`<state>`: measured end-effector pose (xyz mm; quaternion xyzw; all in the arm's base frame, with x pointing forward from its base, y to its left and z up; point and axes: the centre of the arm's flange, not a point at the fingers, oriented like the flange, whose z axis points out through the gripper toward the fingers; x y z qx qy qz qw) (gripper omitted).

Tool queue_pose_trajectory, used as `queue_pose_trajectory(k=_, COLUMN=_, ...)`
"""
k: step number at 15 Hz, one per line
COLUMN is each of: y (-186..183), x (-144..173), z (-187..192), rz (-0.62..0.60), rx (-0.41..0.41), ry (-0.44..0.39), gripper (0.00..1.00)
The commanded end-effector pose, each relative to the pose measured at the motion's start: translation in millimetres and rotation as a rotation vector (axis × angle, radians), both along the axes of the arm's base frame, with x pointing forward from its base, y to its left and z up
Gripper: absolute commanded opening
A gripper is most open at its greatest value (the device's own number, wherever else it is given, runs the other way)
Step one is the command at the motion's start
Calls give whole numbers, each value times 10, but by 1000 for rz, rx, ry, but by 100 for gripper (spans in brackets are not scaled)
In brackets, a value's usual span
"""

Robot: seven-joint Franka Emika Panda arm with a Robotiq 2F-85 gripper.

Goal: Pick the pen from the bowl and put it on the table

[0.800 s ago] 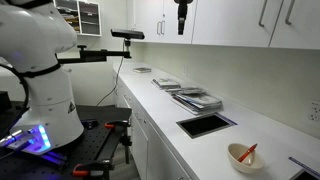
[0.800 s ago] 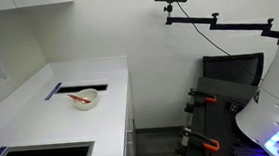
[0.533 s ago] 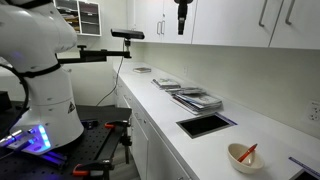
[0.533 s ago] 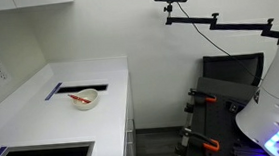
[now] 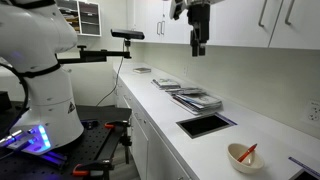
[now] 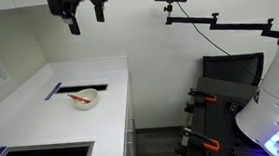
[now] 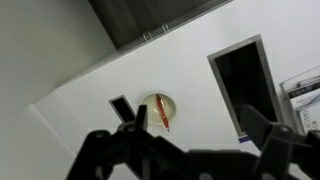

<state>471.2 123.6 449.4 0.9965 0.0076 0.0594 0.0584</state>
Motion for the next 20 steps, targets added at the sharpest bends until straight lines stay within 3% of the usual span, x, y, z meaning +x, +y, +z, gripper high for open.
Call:
queue_pose_trajectory(k=1, y=-399, x=412, z=-663, rz=159, rx=25, ry=-44, gripper=100)
queue_pose_trajectory(k=3, y=-640, x=627, z=-1080, rz=215, rx=65, ry=-35, gripper=100)
queue_pose_trajectory(k=5, y=-806, x=809, z=-1372, rz=190, rx=126, ry=16, gripper=100)
queue_pose_trajectory(k=6, y=-782, x=583, z=-1331, rz=170, rx=74, ry=-2, gripper=100)
queue_pose_trajectory(k=8, y=-820, x=725, z=-1486, rz=176, rx=106, ry=16, gripper=100)
queue_pose_trajectory(k=12, y=-793, x=792, z=-1482, rz=210, rx=96, ry=-19, gripper=100)
queue_pose_trajectory(k=17, y=-919, x=1138, z=-2096, rz=281, rx=82, ry=-67, gripper=100)
queue_pose_trajectory(k=18, y=-934, x=1242, z=-2256, rz=300, rx=83, ry=-57, gripper=95)
queue_pose_trajectory(k=19, y=-953, x=1325, z=-2394, rz=310, rx=92, ry=-43, gripper=76)
queue_pose_trajectory(k=20, y=-976, x=1433, z=-2558, rz=310, rx=92, ry=-18, gripper=71)
